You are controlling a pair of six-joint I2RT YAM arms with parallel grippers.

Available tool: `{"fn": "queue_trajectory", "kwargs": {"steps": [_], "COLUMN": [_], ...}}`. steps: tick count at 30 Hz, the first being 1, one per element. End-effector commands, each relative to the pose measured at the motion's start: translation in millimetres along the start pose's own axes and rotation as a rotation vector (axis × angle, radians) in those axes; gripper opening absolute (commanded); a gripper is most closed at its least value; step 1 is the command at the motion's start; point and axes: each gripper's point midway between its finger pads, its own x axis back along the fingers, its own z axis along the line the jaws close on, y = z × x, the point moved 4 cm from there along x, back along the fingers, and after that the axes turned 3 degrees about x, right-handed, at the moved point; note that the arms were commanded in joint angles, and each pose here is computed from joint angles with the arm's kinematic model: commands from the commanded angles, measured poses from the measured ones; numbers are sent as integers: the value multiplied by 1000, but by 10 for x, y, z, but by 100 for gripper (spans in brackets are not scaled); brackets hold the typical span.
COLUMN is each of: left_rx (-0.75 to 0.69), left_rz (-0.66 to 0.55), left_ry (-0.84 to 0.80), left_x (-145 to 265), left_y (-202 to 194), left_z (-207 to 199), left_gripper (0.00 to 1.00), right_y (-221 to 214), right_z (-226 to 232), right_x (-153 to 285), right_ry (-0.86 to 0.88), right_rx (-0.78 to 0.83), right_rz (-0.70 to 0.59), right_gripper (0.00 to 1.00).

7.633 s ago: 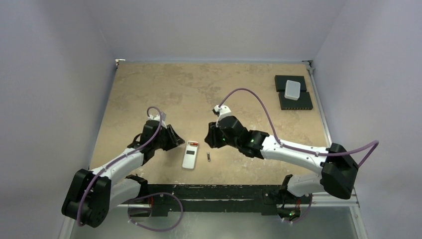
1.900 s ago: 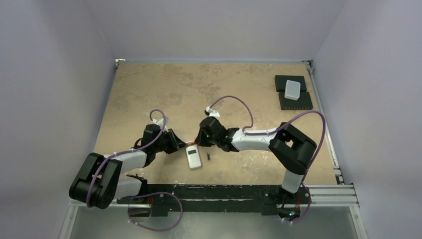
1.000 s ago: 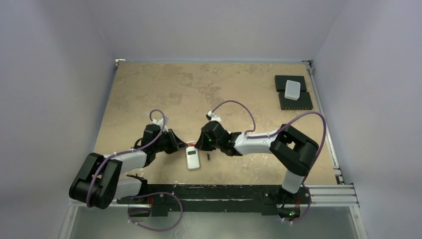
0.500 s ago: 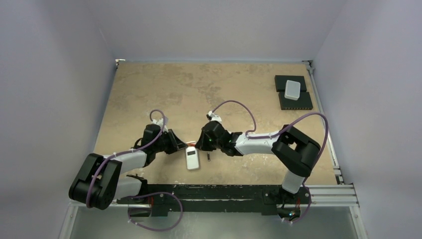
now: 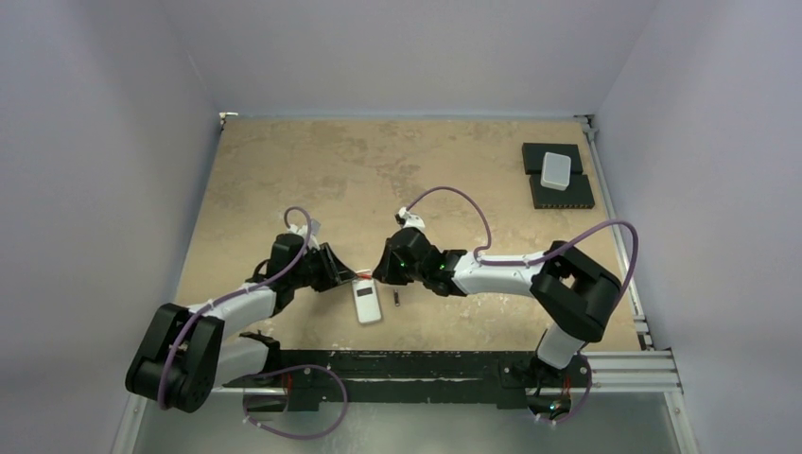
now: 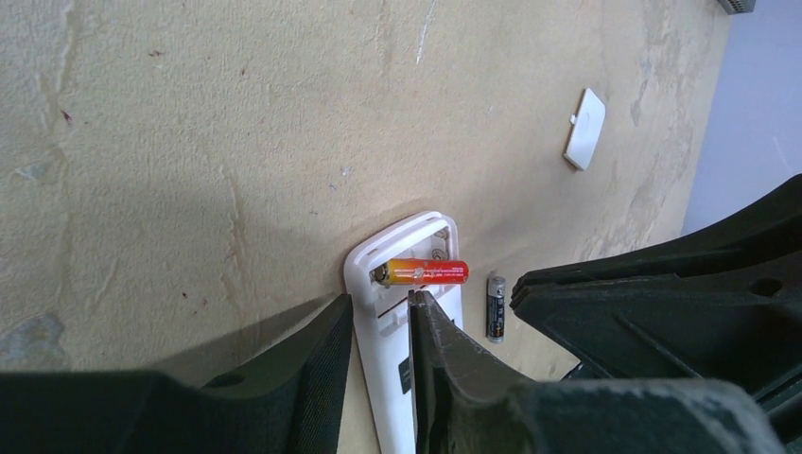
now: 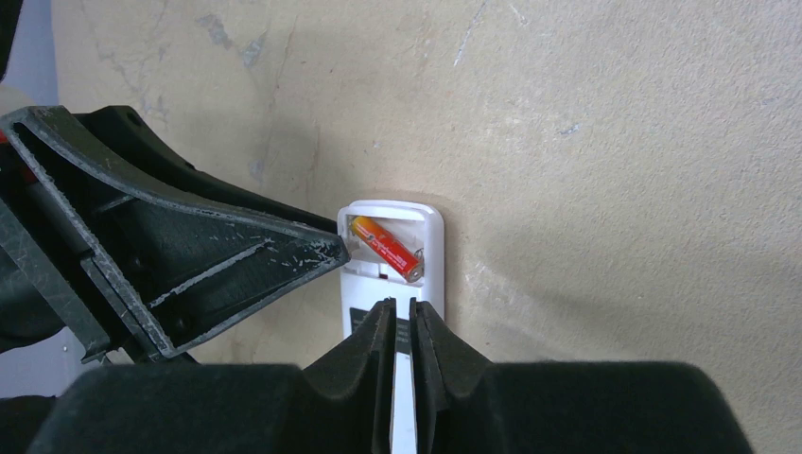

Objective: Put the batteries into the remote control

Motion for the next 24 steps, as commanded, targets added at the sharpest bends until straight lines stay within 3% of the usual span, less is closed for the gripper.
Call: {"fn": "queue_trajectory", "kwargs": {"steps": [1,9,15,24], "left_rx": [-40,-33,-37,-42], "left_rz": [-39,-56,-50,-53], "left_ry": [-28,-18,-6,12], "left_x": [25,22,22,46], "left_y": [145,193,163,147], "left_z": [-145,-162,-119,-85], "left_gripper": [29,31,19,11], "right_y": [123,104,99,194], "right_z": [131,162,182,211], "right_x": [86,27,-43,-111], "right_ry": [31,46,49,9], "right_rx": [6,5,35,186], "right_rz": [-45,-32,-22,-15], "right_gripper": [18,24,29,36]}}
